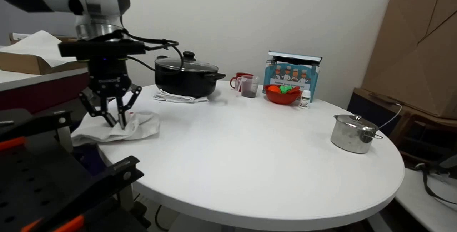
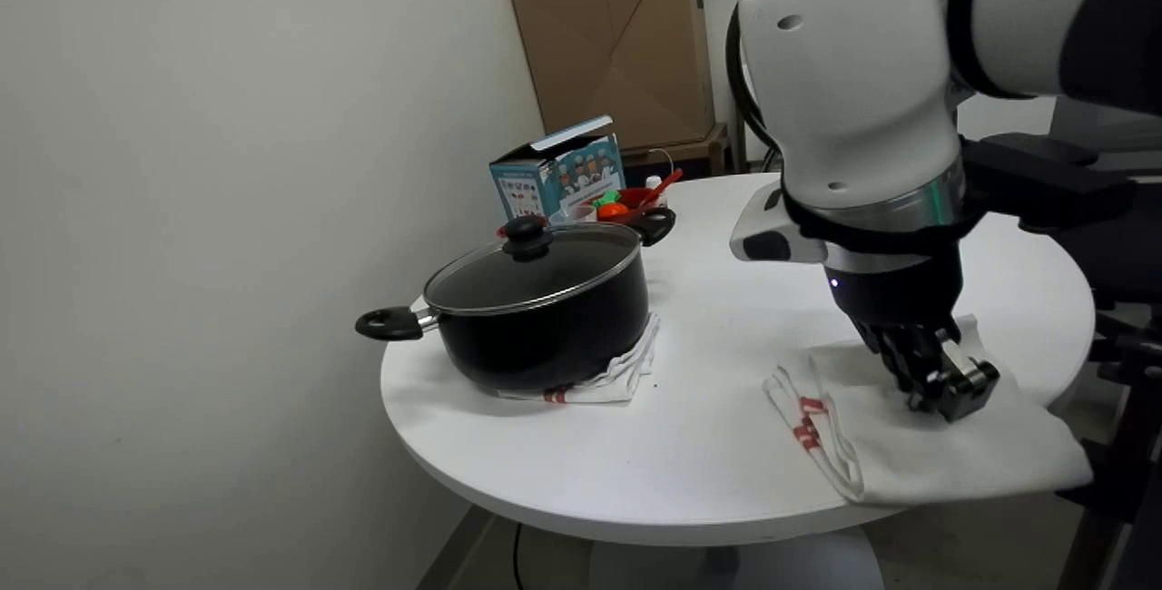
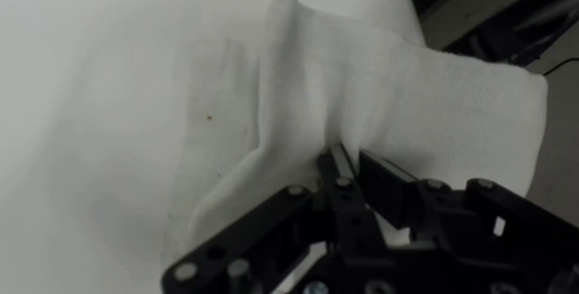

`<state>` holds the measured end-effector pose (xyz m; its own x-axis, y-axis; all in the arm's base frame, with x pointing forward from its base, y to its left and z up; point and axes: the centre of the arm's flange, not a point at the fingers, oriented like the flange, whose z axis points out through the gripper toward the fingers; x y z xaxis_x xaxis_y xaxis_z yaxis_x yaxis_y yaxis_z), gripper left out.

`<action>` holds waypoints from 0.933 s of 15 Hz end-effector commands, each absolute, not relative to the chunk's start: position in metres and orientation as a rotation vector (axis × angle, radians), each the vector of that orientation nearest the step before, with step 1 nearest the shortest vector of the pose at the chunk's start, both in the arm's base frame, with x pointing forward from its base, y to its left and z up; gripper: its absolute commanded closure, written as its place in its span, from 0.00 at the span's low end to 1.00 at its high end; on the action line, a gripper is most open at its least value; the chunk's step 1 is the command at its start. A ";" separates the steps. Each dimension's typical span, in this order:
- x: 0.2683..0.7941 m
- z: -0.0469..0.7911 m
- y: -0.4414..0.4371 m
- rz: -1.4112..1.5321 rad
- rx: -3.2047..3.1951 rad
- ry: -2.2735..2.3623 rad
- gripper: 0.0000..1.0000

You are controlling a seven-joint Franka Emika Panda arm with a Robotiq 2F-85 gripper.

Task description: Wipe the table with the cloth

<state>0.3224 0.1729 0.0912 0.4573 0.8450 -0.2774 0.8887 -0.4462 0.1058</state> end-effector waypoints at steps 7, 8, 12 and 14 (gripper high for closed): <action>0.314 0.043 0.244 -0.225 2.511 1.391 0.98; 0.331 0.039 0.231 -0.227 2.546 1.326 0.98; 0.345 0.045 0.197 -0.207 2.702 1.107 0.98; 0.345 0.049 0.190 -0.188 2.759 1.018 0.98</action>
<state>0.2882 0.2387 0.0516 0.6518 0.7317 -0.1996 0.7555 -0.6494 0.0862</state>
